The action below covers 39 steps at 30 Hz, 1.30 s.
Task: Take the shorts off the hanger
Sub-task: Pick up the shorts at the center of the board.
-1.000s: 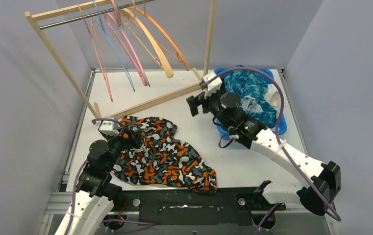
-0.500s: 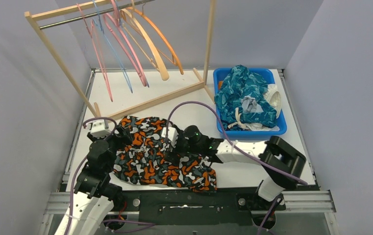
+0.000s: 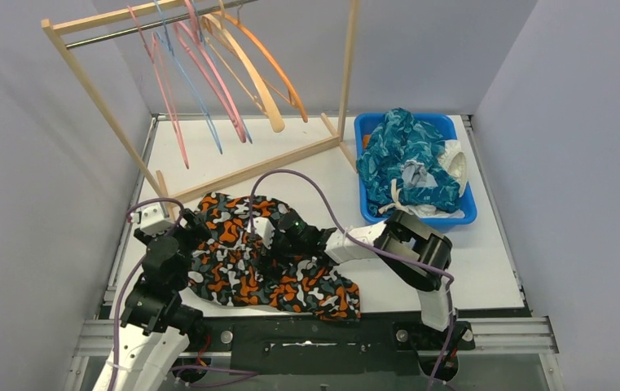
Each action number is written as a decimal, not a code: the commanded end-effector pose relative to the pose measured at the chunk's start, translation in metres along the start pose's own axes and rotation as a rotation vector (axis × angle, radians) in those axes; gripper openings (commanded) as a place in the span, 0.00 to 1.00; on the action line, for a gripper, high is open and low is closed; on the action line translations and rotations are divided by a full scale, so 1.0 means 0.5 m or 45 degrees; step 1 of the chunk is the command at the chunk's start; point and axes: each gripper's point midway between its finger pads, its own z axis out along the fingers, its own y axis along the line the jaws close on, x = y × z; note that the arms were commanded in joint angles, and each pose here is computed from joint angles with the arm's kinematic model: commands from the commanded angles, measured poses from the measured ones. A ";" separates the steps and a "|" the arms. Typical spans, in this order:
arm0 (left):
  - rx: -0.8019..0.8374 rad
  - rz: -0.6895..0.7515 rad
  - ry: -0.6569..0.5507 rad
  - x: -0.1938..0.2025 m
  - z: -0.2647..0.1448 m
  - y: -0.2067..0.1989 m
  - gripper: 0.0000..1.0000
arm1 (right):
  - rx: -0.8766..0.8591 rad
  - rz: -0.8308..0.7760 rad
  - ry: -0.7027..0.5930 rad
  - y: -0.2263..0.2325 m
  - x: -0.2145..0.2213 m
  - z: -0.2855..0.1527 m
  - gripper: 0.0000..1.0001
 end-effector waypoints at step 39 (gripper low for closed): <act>0.130 -0.013 0.008 -0.016 0.006 -0.049 0.77 | 1.925 0.400 -0.706 -0.325 -0.327 -1.028 0.00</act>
